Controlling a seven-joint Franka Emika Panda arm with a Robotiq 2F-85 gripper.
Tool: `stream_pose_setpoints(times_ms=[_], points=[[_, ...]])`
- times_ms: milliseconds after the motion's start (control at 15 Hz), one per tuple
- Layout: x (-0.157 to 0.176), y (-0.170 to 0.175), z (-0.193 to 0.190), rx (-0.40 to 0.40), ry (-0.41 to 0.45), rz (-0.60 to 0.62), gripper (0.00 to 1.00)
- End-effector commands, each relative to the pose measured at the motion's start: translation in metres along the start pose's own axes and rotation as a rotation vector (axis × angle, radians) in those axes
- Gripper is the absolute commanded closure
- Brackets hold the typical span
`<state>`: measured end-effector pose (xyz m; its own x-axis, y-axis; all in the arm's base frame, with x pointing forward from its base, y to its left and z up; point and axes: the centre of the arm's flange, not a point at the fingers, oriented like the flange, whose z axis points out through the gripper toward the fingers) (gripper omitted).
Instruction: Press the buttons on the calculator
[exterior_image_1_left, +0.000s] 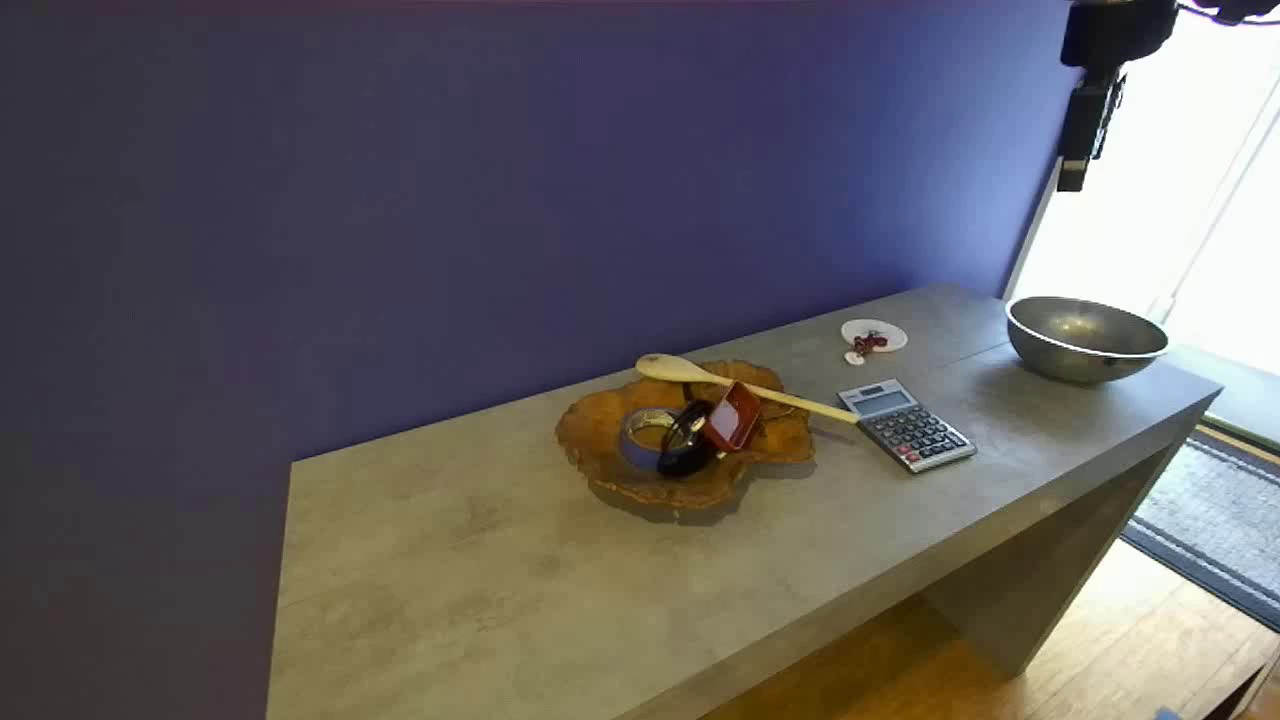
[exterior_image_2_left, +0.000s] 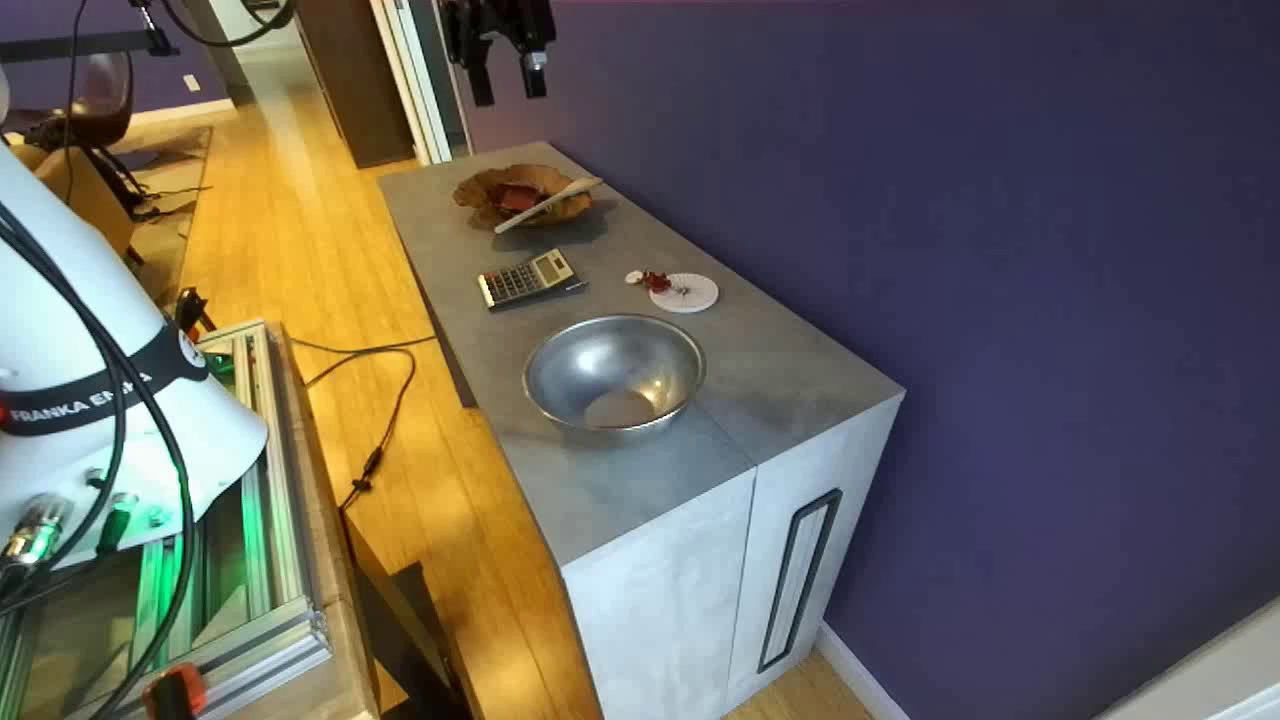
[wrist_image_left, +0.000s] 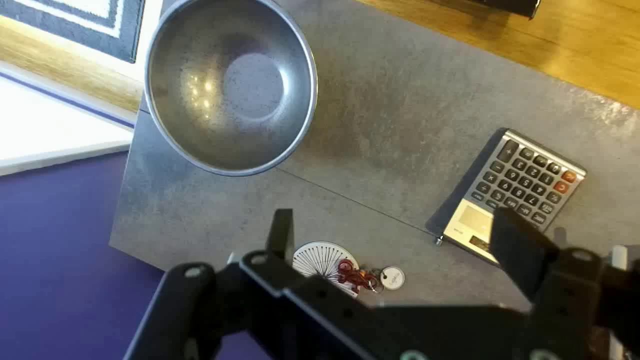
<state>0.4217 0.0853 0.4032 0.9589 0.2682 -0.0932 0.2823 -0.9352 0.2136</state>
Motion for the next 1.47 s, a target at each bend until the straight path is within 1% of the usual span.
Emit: stream_pose_setpoints(times_ms=[0, 333, 667, 800, 1067, 1200, 1400], points=[[0.000, 0.000, 0.000, 0.000, 0.000, 0.000, 0.00], [0.000, 0.000, 0.000, 0.000, 0.000, 0.000, 0.00], [0.005, -0.062, 0.019, 0.025, 0.026, -0.118, 0.00], [0.007, -0.090, 0.027, 0.056, 0.047, -0.162, 0.00], [0.015, -0.138, 0.048, 0.152, 0.093, -0.181, 0.00], [0.024, -0.155, 0.065, 0.198, 0.103, -0.159, 0.00], [0.035, -0.169, 0.094, 0.224, 0.065, -0.045, 0.00]])
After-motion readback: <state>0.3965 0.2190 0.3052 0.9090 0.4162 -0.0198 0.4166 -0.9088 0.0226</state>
